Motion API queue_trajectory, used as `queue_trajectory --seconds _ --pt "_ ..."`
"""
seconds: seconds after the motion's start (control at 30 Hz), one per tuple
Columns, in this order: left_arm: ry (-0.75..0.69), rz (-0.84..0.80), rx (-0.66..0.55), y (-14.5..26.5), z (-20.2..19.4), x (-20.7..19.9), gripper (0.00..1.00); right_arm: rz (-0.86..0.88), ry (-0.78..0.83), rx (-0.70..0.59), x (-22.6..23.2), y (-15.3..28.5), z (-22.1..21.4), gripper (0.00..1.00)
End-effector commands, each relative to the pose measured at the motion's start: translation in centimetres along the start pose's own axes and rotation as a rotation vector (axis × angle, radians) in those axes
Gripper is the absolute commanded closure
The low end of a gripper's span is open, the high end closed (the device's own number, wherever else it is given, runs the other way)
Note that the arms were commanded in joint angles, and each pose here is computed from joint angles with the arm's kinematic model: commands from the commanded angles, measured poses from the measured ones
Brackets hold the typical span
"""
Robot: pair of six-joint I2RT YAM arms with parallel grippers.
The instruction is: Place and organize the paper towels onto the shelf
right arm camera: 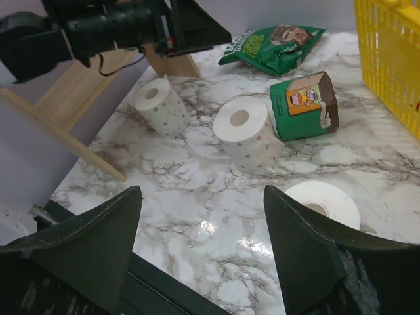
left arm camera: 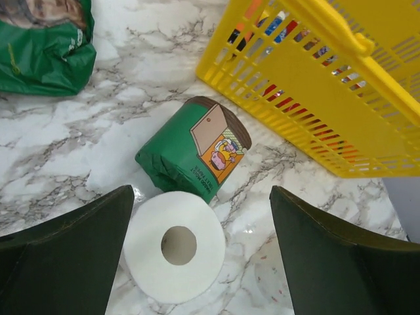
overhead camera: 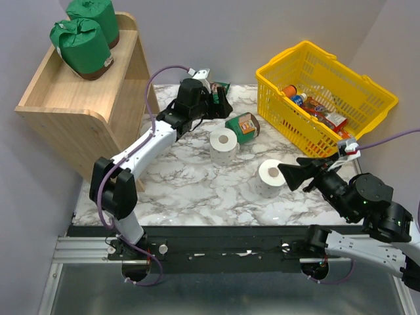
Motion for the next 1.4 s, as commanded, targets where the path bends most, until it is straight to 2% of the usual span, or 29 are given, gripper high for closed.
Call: queue_trajectory --seconds 0.0,0.23,0.5,0.57,0.9,1.37 --pt "0.124 -0.006 -0.025 -3.3 -0.9 1.0 0.05 0.02 -0.016 -0.007 -0.2 0.7 -0.1 0.17" --pt "0.054 -0.012 0.084 -6.7 -3.5 2.1 0.05 0.029 0.003 0.013 -0.1 0.5 -0.8 0.16" --pt "0.121 0.039 0.148 -9.4 -5.9 3.3 0.05 0.052 0.008 0.02 0.5 -0.1 -1.2 0.16" --pt "0.128 0.085 0.205 -10.4 -7.3 4.3 0.05 0.057 0.011 0.019 0.6 -0.1 -1.0 0.16" --pt "0.108 0.226 0.225 -11.3 -9.3 5.6 0.03 0.077 0.006 -0.001 0.6 0.4 -0.3 0.16" --pt "0.192 0.052 0.15 -12.6 -9.2 3.8 0.01 0.058 0.024 0.003 0.4 0.1 -0.5 0.16"
Point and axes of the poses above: each gripper's point midway between its finger pads, its own y axis back along the fingers, its own x axis along the line the jaws close on, z = x × y, the point moved 6 cm from there along y, back along the fingers, and after that the axes turned 10 degrees about y, right-handed, at the moved point
